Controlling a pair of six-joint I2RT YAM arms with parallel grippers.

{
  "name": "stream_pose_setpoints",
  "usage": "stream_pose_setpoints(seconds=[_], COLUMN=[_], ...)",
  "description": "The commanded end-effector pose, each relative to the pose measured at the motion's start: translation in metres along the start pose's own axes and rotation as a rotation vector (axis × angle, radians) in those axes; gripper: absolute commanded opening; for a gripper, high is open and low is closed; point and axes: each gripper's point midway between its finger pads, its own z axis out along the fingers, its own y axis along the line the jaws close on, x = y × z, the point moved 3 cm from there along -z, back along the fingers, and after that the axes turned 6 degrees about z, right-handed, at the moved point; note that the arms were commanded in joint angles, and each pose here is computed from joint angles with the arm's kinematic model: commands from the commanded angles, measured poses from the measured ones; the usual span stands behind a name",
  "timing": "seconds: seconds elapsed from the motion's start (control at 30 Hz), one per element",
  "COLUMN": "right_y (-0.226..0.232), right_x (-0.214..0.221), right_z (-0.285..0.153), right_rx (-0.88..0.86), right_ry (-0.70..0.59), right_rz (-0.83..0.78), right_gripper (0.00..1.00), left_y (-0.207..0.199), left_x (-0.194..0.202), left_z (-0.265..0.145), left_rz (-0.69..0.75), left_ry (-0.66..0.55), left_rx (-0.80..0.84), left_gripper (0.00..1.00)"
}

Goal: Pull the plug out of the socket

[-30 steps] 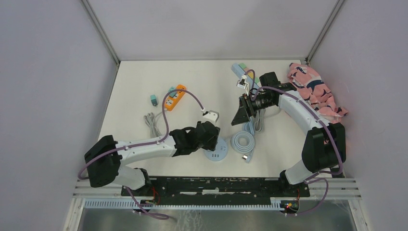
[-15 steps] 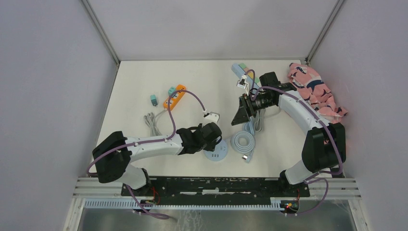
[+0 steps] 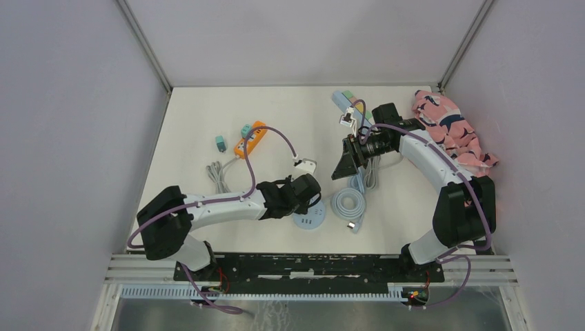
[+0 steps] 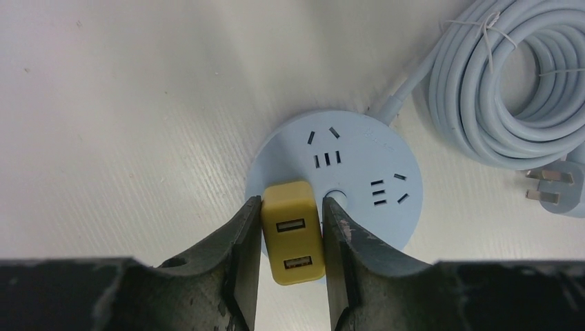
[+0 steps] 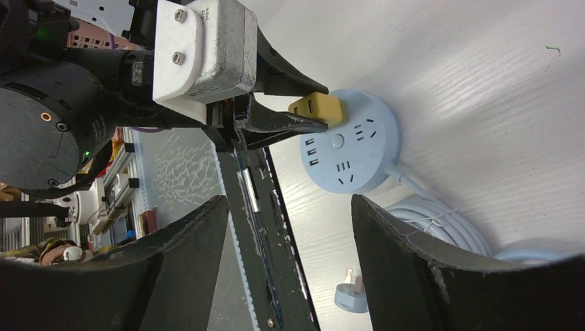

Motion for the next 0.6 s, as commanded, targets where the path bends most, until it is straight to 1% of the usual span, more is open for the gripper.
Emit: stream_pose_setpoints(seconds=[0.0, 0.2, 0.4, 0.5, 0.57], right_y=[0.011, 0.005, -0.003, -0.013, -0.023], right_x=[-0.013, -0.011, -0.010, -0.012, -0.011], right_z=[-0.006, -0.004, 0.000, 0.007, 0.012], right_rx=[-0.013, 0.010, 0.033, 0.038, 0.050], right_ry=[-0.046, -0.065, -0.118, -0.166, -0.178], right_rz=[-0.091, -0.113, -0.156, -0.106, -0.068], right_gripper=[0.72, 0.71, 0.71, 0.72, 0.72], left_y=[-0.005, 0.001, 0.007, 0.003, 0.004], left_x=[-0.038, -0.056, -0.059, -0.063, -0.068], left_z=[-0.002, 0.002, 0.007, 0.002, -0.001], left_rz=[0.014, 0.021, -0.002, 0.034, 0.052], left_ry=[-0.149, -0.251, -0.277, -0.323, -0.365], left_rx=[-0.018, -0.025, 0.074, 0.136, 0.141], left_gripper=[0.03, 0.03, 0.03, 0.03, 0.03])
